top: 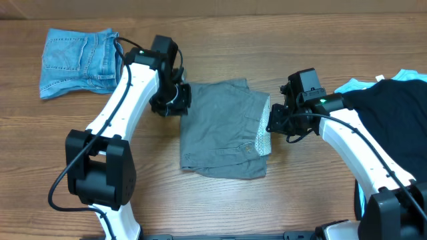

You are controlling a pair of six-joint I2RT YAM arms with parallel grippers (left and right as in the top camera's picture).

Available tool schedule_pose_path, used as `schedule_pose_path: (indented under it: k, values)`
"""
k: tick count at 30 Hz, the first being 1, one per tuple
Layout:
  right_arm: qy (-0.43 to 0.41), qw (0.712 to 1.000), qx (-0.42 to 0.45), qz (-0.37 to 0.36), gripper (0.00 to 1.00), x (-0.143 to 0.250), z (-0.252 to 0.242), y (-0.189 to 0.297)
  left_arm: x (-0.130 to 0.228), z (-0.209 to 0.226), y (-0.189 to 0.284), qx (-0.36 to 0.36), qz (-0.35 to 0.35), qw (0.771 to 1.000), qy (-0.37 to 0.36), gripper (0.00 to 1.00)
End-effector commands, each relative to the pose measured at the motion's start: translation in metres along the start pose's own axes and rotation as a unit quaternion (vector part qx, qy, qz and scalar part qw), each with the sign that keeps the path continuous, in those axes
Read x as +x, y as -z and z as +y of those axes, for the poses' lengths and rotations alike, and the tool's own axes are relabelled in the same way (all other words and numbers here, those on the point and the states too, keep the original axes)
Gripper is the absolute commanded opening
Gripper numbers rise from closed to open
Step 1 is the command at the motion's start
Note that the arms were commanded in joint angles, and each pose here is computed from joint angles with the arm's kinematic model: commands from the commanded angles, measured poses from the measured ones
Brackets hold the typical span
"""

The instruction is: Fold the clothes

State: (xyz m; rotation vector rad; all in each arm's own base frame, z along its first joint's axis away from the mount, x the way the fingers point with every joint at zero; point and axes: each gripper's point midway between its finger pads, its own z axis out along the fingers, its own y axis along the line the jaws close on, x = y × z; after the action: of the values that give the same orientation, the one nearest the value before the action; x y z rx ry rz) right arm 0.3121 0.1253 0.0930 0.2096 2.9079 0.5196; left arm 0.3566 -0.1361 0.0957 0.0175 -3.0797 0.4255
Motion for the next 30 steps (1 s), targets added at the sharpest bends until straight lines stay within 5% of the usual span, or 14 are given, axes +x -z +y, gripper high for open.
schedule_pose_path:
  k: [1, 7, 14, 18, 24, 30]
  values:
    - [0.020, 1.000, -0.006, -0.013, 0.14, -0.006, 0.006, 0.004, 0.027, -0.005, -0.020, -0.006, 0.049, 0.999, -0.002, 0.16]
    - [0.022, 0.999, -0.010, -0.022, 0.14, -0.010, 0.008, 0.005, 0.073, 0.005, -0.078, -0.034, 0.099, 0.994, 0.012, 0.16]
    - [0.021, 0.999, -0.011, -0.022, 0.14, -0.010, 0.008, 0.005, 0.080, 0.057, -0.128, -0.110, 0.043, 0.992, 0.051, 0.06]
    - [0.019, 1.000, -0.013, -0.021, 0.14, -0.010, 0.008, 0.005, 0.042, 0.083, -0.125, -0.136, -0.037, 0.987, 0.075, 0.04]
    - [0.021, 0.999, -0.017, -0.026, 0.14, -0.013, 0.011, 0.005, -0.047, 0.078, -0.081, -0.032, -0.151, 0.983, 0.096, 0.04]
    - [0.024, 0.999, -0.021, -0.034, 0.15, -0.017, 0.013, 0.005, -0.087, 0.050, -0.009, 0.023, -0.171, 0.984, 0.039, 0.08]
